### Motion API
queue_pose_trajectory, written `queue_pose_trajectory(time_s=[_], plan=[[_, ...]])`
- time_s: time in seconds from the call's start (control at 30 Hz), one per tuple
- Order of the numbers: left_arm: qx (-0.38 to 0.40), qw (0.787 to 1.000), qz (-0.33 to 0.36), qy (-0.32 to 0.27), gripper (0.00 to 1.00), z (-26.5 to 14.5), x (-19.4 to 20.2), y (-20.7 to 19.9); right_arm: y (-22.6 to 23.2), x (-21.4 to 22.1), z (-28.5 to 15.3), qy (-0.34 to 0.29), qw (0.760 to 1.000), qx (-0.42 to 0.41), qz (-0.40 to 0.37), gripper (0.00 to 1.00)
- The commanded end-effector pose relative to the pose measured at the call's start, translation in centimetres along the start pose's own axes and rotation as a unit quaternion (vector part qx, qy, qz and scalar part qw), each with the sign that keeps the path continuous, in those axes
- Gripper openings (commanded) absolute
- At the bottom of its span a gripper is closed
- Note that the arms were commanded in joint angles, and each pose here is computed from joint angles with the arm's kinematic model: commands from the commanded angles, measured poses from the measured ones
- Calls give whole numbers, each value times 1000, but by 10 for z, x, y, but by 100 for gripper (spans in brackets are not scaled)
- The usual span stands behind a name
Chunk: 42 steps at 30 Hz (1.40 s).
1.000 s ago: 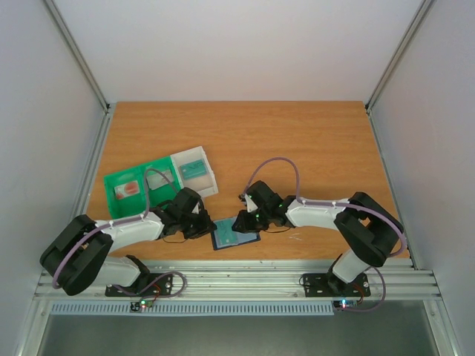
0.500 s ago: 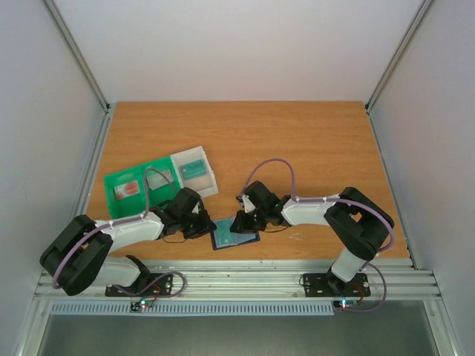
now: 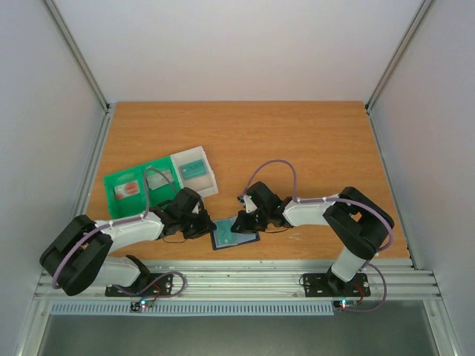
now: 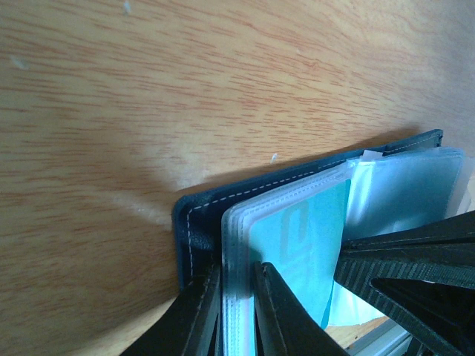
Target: Take the credit cards out of the card holder
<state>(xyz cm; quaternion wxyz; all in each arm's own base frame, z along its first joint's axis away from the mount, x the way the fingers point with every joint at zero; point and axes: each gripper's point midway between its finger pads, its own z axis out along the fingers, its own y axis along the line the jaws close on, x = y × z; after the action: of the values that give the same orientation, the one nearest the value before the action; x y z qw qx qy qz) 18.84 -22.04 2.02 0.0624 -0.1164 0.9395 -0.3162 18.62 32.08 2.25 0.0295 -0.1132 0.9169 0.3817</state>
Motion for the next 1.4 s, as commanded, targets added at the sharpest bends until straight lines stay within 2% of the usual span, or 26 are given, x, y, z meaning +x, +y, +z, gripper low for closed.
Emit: queue_pose_trajectory(time_s=[0.0, 0.43, 0.47, 0.57, 0.67, 0.83, 1.03, 1.37], plan=[[-27, 1000, 6, -12, 16, -2, -4, 10, -7, 1, -5, -8, 1000, -5, 6, 1], [-35, 999, 10, -16, 16, -4, -5, 12, -13, -1, -12, -17, 1000, -16, 20, 1], [-35, 999, 10, -16, 16, -4, -5, 12, -12, 0, -11, -14, 1000, -19, 19, 2], [-32, 999, 9, -18, 16, -5, -6, 11, -10, 0, -7, -8, 999, -30, 23, 17], [-30, 999, 9, -18, 16, -5, -6, 9, -10, -1, -3, -6, 999, -37, 26, 19], [-27, 999, 8, -19, 16, -6, -6, 8, -12, 0, 0, -3, 999, -37, 27, 16], [-30, 999, 9, -20, 16, -6, -6, 10, -15, -3, -7, -17, 999, -30, 32, 1], [-44, 999, 12, -18, 17, -6, -5, 15, -20, -4, -25, -41, 998, -11, 37, 1]])
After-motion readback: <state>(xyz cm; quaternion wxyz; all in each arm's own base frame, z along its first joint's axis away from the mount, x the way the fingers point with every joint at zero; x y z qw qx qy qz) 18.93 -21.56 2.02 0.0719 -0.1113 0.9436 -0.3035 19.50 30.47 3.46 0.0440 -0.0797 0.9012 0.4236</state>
